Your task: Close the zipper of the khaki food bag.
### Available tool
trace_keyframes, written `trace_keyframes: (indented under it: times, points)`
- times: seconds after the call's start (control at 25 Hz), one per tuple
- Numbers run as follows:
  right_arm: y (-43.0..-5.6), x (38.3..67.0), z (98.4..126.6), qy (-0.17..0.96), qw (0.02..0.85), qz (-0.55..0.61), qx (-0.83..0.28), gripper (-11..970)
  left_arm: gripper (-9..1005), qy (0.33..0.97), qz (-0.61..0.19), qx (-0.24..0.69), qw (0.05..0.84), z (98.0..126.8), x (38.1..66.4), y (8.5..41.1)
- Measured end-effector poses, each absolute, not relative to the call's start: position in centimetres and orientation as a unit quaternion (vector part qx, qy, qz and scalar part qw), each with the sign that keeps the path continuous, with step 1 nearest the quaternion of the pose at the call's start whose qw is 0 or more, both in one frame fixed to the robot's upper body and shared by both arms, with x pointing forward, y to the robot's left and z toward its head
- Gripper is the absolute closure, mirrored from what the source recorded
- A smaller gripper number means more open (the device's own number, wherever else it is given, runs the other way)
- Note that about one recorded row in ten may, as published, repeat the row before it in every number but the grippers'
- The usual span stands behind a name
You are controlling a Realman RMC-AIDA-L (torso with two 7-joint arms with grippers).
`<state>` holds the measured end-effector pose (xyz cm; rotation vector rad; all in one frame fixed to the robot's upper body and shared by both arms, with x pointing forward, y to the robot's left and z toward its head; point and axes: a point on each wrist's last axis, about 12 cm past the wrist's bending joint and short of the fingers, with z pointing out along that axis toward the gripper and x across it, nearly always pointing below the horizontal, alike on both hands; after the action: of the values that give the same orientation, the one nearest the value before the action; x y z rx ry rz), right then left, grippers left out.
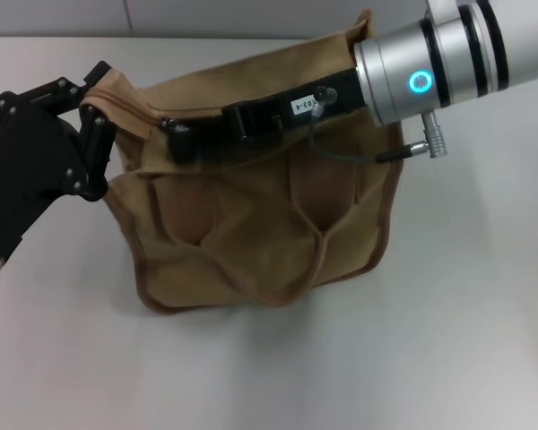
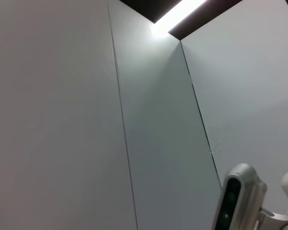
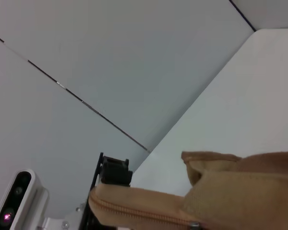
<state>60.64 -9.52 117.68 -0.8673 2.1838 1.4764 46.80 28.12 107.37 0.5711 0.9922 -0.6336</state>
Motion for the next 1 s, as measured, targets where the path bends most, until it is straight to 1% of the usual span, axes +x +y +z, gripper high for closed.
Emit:
trace_keyframes:
  times: [0.08, 0.32, 0.56, 1.0]
  points:
    - [-9.8, 60.6, 117.5, 0.772, 0.189, 0.523, -0.310, 821, 975, 0.463, -0.294, 0.265, 0.793, 107.3, 46.8, 28.2]
    - [-10.1, 60.6, 117.7, 0.763, 0.207, 0.520, -0.324, 954, 974, 0.471, -0.290, 0.262, 0.791, 107.1, 46.5, 28.3]
    - [-10.6, 60.5, 117.7, 0.758, 0.224, 0.516, -0.330, 954, 974, 0.478, -0.286, 0.257, 0.789, 106.9, 46.5, 28.5]
    - [-14.1, 60.2, 117.5, 0.756, 0.292, 0.495, -0.313, 955, 975, 0.509, -0.257, 0.237, 0.786, 106.3, 46.9, 29.3]
